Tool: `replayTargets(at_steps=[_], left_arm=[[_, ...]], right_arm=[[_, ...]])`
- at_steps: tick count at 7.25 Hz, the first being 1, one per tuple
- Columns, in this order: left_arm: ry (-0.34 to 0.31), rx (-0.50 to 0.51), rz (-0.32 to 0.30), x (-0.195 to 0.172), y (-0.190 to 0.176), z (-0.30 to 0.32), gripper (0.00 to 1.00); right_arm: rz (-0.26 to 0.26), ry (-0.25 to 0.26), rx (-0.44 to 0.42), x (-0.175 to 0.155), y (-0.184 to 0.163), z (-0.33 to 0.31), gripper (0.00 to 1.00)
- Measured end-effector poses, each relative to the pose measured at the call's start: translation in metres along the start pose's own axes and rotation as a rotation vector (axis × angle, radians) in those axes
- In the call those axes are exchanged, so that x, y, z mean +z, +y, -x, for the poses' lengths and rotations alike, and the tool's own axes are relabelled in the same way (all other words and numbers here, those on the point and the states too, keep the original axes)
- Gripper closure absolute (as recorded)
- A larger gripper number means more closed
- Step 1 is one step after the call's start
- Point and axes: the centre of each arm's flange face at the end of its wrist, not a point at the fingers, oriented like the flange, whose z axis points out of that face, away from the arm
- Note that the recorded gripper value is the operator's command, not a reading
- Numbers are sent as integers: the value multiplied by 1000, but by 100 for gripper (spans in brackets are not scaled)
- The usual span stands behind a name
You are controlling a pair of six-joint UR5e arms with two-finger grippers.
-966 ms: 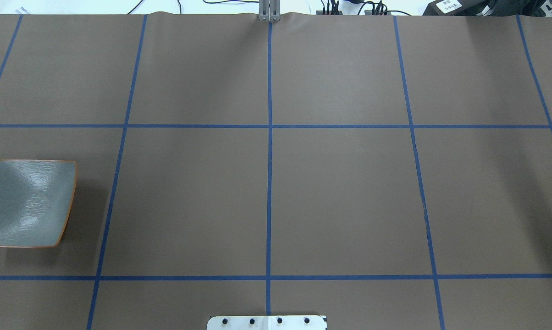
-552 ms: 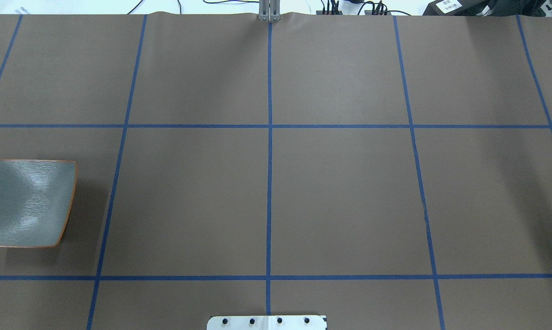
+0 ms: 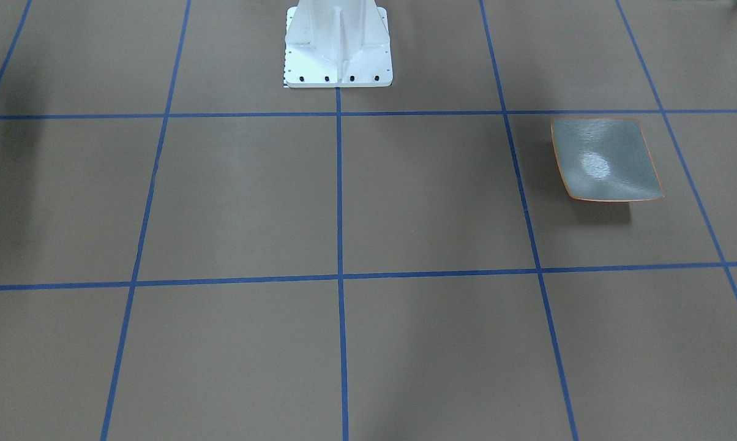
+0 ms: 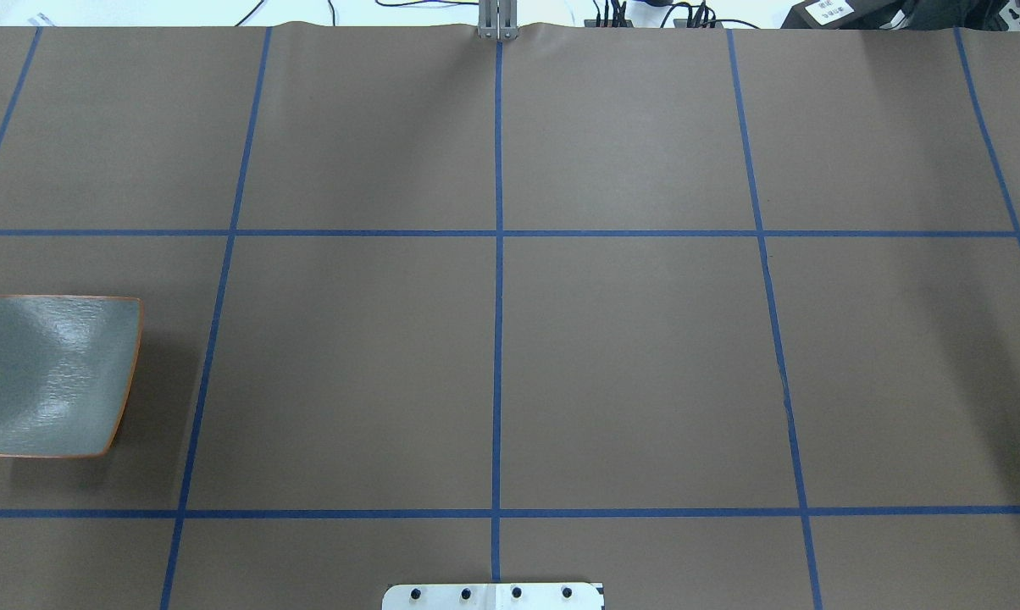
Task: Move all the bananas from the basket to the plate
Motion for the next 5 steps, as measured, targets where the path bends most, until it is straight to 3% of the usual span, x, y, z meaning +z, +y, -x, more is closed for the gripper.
replayTargets(at_steps=[2, 3, 5], left_arm=[[1, -2, 1, 1, 1, 0, 1], [3, -4, 3, 1, 2, 0, 1], [7, -10, 8, 3, 3, 1, 1]], right_arm=[[-3, -20, 6, 8, 31, -14, 0], [-41, -17, -18, 10, 49, -19, 0], [-75, 32, -13, 13, 66, -29, 0]])
